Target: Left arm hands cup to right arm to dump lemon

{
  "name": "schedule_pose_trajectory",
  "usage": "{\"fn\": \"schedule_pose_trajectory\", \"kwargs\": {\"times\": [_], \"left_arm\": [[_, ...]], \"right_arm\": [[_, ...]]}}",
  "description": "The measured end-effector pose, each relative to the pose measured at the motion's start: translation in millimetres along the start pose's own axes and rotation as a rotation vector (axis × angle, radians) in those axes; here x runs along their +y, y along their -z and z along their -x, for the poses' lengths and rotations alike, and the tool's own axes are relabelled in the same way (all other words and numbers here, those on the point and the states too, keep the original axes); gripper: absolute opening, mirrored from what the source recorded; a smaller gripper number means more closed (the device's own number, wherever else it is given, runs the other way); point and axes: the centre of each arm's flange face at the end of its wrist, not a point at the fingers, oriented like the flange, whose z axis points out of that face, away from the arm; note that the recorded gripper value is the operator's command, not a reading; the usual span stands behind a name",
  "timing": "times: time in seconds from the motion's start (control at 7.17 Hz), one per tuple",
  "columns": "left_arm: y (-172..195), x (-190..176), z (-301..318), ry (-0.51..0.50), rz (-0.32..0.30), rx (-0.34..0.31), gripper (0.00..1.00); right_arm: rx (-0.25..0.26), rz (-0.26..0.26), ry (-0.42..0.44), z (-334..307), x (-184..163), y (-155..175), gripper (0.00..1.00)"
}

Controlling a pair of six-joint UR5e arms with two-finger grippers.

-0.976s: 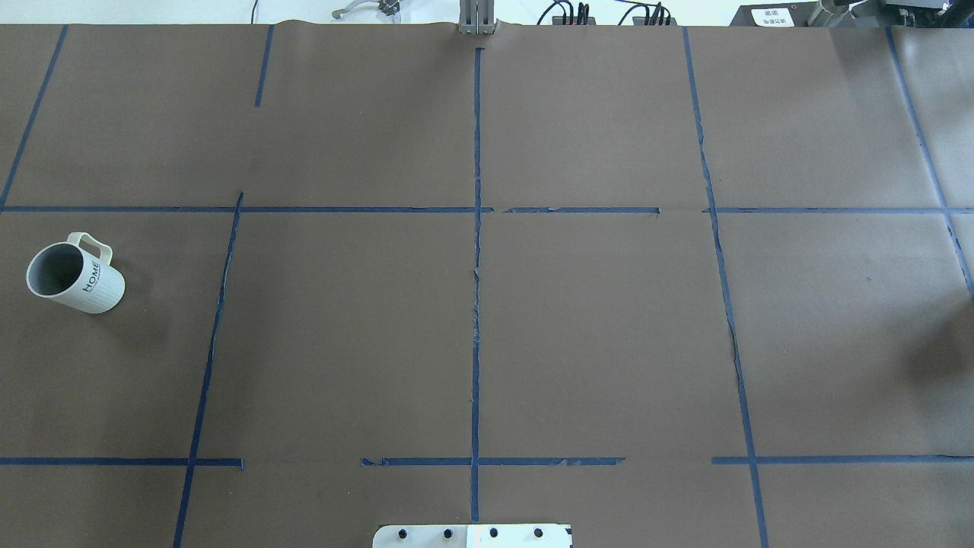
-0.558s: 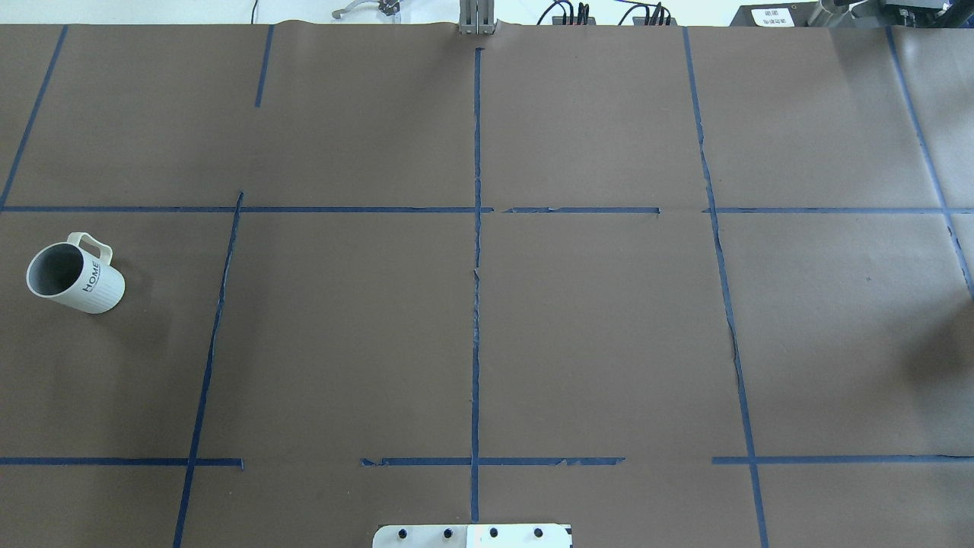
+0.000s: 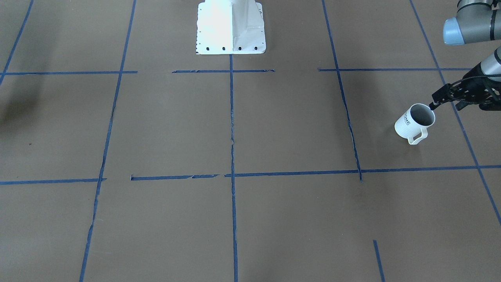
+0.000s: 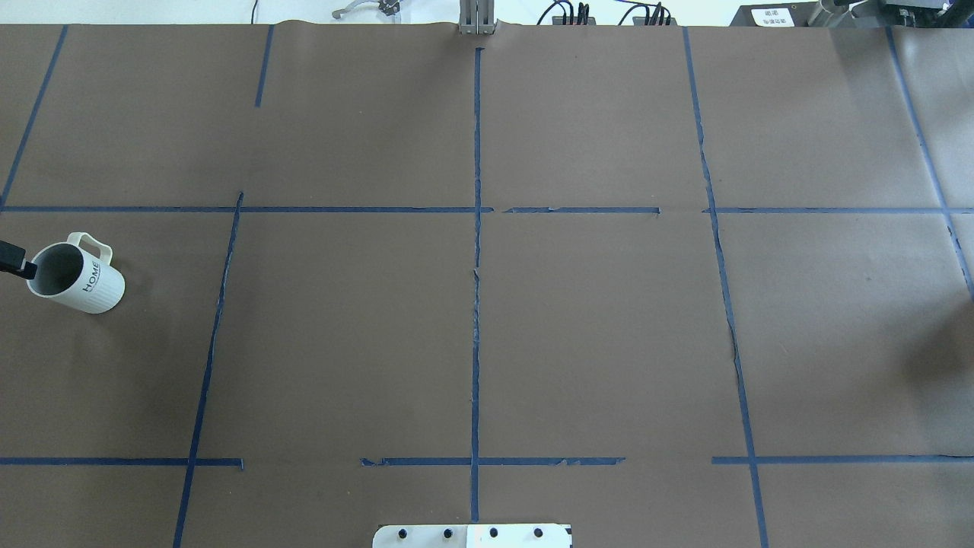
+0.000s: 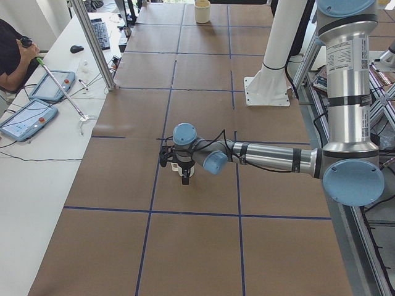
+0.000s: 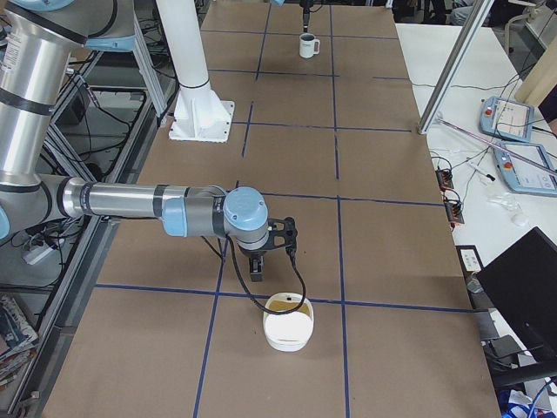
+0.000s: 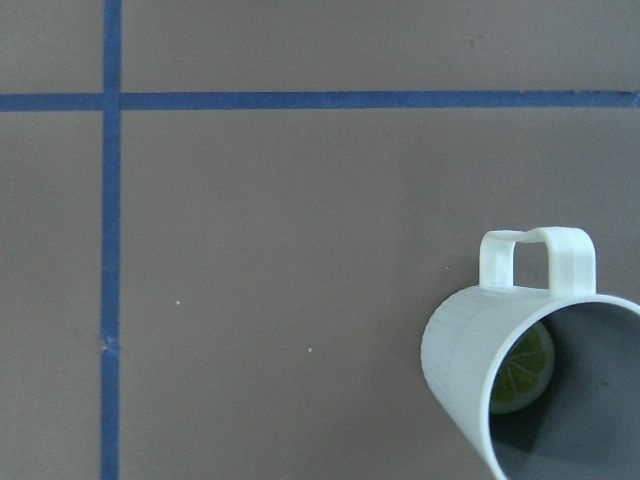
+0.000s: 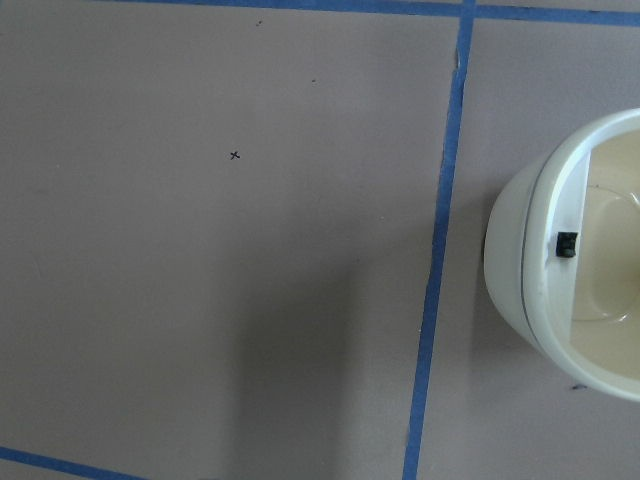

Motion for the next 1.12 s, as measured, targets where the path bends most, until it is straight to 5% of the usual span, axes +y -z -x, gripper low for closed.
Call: {"fn": "schedule_pose_trajectory", "kwargs": {"times": [0.14,0.42,1.12], "left_arm": [[-8.8,-2.2,-6.2,0.001,0.012,0.001,0.74],[-26.0,-4.5,-8.1,0.002,0.036,-0.011,0.07],[-15.5,-20.7,-43.7,0.029,-0.004,0.005,0.0]], "right_arm": [[-0.001,0.004,0.003,1.0,-0.4,-1.2,1.0],[-0.001,0.011,0.014,3.9,-2.4,-3.8,1.0],[-0.01,-0.011,0.133,37.7,-30.6,-12.4,1.0]]}}
